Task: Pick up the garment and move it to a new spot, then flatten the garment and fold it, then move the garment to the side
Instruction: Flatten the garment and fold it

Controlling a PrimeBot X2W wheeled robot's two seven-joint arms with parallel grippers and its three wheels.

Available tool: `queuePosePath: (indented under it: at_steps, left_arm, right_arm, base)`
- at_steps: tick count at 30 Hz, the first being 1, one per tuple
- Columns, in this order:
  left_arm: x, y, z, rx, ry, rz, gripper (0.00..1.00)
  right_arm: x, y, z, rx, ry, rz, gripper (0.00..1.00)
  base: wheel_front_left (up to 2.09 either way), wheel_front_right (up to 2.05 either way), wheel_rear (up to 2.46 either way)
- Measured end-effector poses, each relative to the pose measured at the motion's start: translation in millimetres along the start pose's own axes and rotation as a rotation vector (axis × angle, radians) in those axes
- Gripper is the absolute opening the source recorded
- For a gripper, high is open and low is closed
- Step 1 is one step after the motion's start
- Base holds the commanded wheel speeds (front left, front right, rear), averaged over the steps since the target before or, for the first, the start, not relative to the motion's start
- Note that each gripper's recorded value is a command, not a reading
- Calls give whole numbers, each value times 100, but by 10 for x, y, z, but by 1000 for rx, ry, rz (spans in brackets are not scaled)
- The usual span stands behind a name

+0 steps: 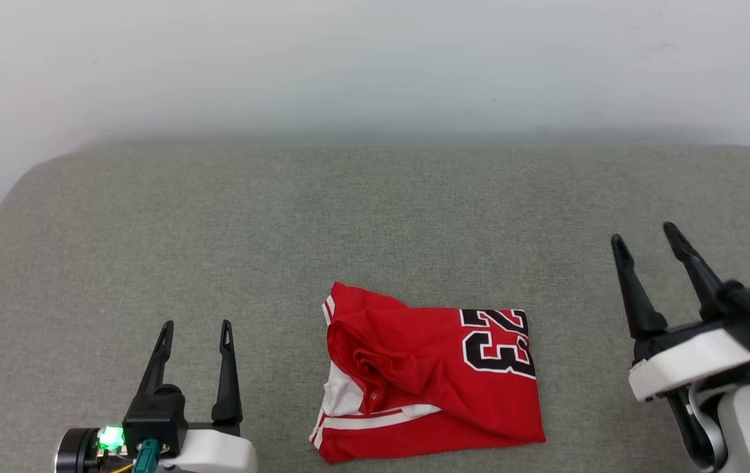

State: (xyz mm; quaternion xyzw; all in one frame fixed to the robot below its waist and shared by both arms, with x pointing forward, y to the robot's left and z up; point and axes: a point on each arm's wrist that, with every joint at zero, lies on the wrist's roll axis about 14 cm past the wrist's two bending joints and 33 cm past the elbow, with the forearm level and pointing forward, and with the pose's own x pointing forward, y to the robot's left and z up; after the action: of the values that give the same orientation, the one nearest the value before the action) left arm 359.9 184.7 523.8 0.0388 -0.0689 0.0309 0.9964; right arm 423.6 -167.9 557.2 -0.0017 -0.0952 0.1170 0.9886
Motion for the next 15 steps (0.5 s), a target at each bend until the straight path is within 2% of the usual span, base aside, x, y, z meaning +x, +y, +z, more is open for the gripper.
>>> queuePosePath:
  at_steps: [7,15]
  left_arm:
    - [-66,-16,52,-5,-14,-10,100]
    - [-165,1,82,-7,-20,-10,100]
  right_arm:
    - [-380,-81,86,25,-46,-127,100]
    - [-709,-48,-38,63,-8,-179,100]
  base:
    - [0,0,0]
    - [0,0,0]
